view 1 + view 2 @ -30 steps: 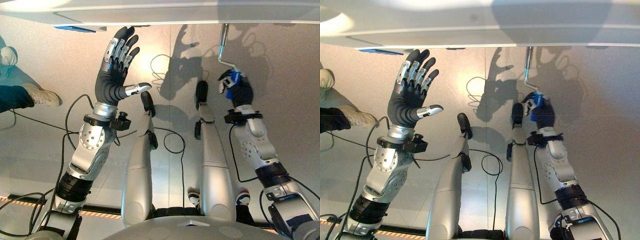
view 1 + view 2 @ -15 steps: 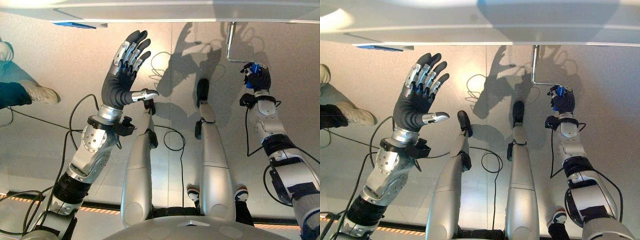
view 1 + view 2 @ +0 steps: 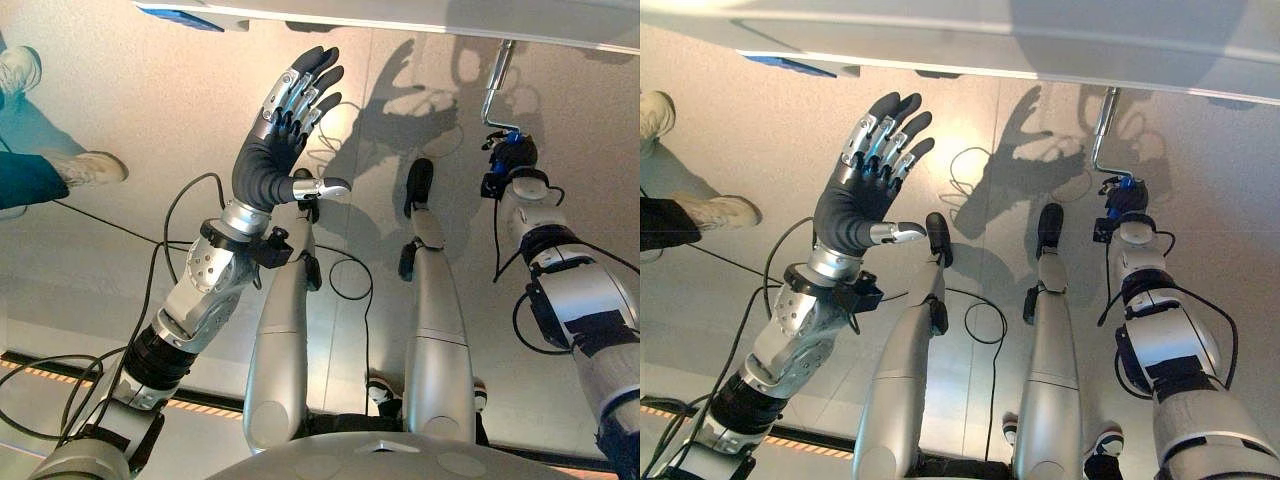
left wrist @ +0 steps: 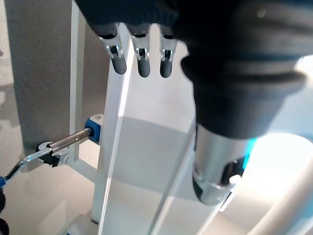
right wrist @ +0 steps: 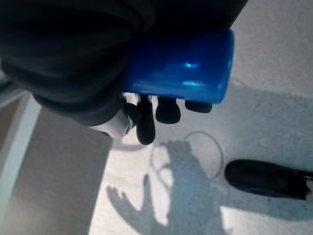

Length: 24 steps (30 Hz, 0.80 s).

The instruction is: Raise the hospital bed

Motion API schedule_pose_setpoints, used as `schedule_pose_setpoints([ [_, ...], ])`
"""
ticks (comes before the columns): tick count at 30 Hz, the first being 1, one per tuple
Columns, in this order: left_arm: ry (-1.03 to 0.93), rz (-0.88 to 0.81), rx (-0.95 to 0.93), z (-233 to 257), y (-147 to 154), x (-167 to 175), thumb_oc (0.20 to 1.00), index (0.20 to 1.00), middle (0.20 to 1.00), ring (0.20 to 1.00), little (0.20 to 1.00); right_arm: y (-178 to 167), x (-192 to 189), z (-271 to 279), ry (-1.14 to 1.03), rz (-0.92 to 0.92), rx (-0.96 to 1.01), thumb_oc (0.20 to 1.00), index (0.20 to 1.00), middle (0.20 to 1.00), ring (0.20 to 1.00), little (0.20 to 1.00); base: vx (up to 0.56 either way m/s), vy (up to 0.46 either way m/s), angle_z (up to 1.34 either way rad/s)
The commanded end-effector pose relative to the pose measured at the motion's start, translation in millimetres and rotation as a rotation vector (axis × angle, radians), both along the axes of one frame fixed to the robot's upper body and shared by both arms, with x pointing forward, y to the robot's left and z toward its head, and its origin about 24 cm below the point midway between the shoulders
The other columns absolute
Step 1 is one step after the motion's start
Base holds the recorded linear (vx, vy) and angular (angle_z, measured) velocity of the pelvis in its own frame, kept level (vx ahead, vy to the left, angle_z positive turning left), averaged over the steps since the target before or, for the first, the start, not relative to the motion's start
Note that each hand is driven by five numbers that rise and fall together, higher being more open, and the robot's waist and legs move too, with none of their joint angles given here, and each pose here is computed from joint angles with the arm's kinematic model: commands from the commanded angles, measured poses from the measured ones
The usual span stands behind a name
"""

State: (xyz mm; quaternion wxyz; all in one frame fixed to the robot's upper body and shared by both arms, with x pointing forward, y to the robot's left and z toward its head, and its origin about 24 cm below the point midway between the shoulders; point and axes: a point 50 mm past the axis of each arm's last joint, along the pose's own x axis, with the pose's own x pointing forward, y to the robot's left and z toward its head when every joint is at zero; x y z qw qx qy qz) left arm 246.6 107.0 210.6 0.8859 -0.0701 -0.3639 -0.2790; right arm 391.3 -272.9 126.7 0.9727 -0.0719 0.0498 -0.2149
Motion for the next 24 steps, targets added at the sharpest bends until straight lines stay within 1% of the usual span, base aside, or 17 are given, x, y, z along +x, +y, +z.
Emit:
schedule_pose_setpoints([
  [1, -0.1, -0.001, -0.043, 15.1, 1.7, -13.9, 1.0, 1.0, 1.0, 1.0, 1.0, 25.7, -0.6, -27.1, 0.134, 0.114, -0.113, 0.2, 0.2, 0.2, 0.2, 0.2, 0.0, 0.064, 0.05],
  [2, -0.101, 0.014, -0.055, 16.8, 3.7, -12.6, 1.0, 1.0, 1.0, 1.0, 1.0, 49.5, 3.8, -30.5, 0.134, 0.18, -0.122, 0.2, 0.2, 0.2, 0.2, 0.2, 0.0, 0.035, 0.03],
  [3, -0.101, 0.015, -0.055, 16.8, 3.9, -12.6, 1.0, 1.0, 1.0, 1.0, 1.0, 49.9, 3.9, -30.5, 0.134, 0.18, -0.122, 0.2, 0.2, 0.2, 0.2, 0.2, 0.0, 0.073, 0.04],
  [5, -0.089, 0.022, -0.08, 16.9, 5.0, -12.3, 1.0, 1.0, 1.0, 1.0, 1.0, 83.8, 10.1, -28.3, 0.122, 0.279, -0.153, 0.2, 0.2, 0.2, 0.2, 0.2, -0.01, 0.058, 0.01],
  [7, -0.085, 0.022, -0.083, 16.6, 4.5, -12.1, 1.0, 1.0, 1.0, 1.0, 1.0, 91.6, 11.2, -27.5, 0.115, 0.296, -0.146, 0.2, 0.2, 0.2, 0.2, 0.2, 0.0, 0.055, 0.01],
  [9, -0.078, 0.033, -0.092, 16.7, 4.5, -11.0, 1.0, 1.0, 1.0, 1.0, 1.0, 120.6, 15.1, -20.3, 0.087, 0.383, -0.17, 0.2, 0.2, 0.2, 0.2, 0.2, 0.0, 0.083, 0.02],
  [10, -0.078, 0.034, -0.092, 16.6, 4.7, -11.1, 1.0, 1.0, 1.0, 1.0, 1.0, 120.8, 15.1, -20.4, 0.087, 0.383, -0.171, 0.2, 0.2, 0.2, 0.2, 0.2, 0.0, 0.061, 0.01],
  [11, -0.079, 0.047, -0.096, 17.2, 5.9, -10.5, 1.0, 1.0, 1.0, 1.0, 1.0, 141.6, 14.9, -19.0, 0.069, 0.445, -0.169, 0.2, 0.2, 0.2, 0.2, 0.2, 0.0, 0.04, 0.0],
  [12, -0.079, 0.047, -0.096, 17.3, 5.9, -10.5, 1.0, 1.0, 1.0, 1.0, 1.0, 141.7, 15.0, -18.9, 0.069, 0.445, -0.169, 0.2, 0.2, 0.2, 0.2, 0.2, 0.0, 0.088, -0.01],
  [13, -0.077, 0.051, -0.103, 17.4, 5.8, -10.1, 1.0, 1.0, 1.0, 1.0, 1.0, 160.5, 14.6, -18.0, 0.069, 0.504, -0.189, 0.2, 0.2, 0.2, 0.2, 0.2, 0.0, 0.048, -0.02],
  [14, -0.077, 0.051, -0.103, 17.4, 5.9, -10.1, 1.0, 1.0, 1.0, 1.0, 1.0, 160.8, 14.6, -18.0, 0.069, 0.504, -0.189, 0.2, 0.2, 0.2, 0.2, 0.2, 0.0, 0.087, 0.0],
  [15, -0.078, 0.061, -0.112, 18.1, 7.8, -10.2, 1.0, 1.0, 1.0, 1.0, 1.0, 184.5, 11.5, -16.5, 0.052, 0.585, -0.219, 0.2, 0.2, 0.2, 0.2, 0.2, 0.0, 0.038, 0.01],
  [18, -0.07, 0.067, -0.117, 17.2, 8.6, -9.7, 1.0, 1.0, 1.0, 1.0, 1.0, 201.8, 8.2, -16.1, 0.037, 0.635, -0.201, 0.2, 0.2, 0.2, 0.2, 0.2, 0.0, 0.059, 0.0],
  [19, -0.077, 0.076, -0.123, 18.4, 10.2, -10.1, 1.0, 1.0, 1.0, 1.0, 1.0, 219.1, 3.4, -14.8, 0.013, 0.695, -0.19, 0.2, 0.2, 0.2, 0.2, 0.2, 0.0, 0.035, -0.01],
  [21, -0.076, 0.079, -0.126, 18.5, 10.9, -10.4, 1.0, 1.0, 1.0, 1.0, 1.0, 226.4, 0.9, -14.7, 0.006, 0.726, -0.201, 0.2, 0.2, 0.2, 0.2, 0.2, 0.0, 0.033, -0.01],
  [22, -0.071, 0.081, -0.129, 17.3, 11.5, -10.3, 1.0, 1.0, 1.0, 1.0, 1.0, 242.4, -4.1, -12.4, -0.011, 0.797, -0.242, 0.2, 0.2, 0.2, 0.2, 0.2, 0.0, 0.0, 0.0],
  [24, -0.07, 0.083, -0.129, 16.8, 12.1, -10.6, 1.0, 1.0, 1.0, 1.0, 1.0, 253.6, -8.0, -6.7, -0.045, 0.847, -0.26, 0.2, 0.2, 0.2, 0.2, 0.2, 0.01, 0.034, -0.03],
])
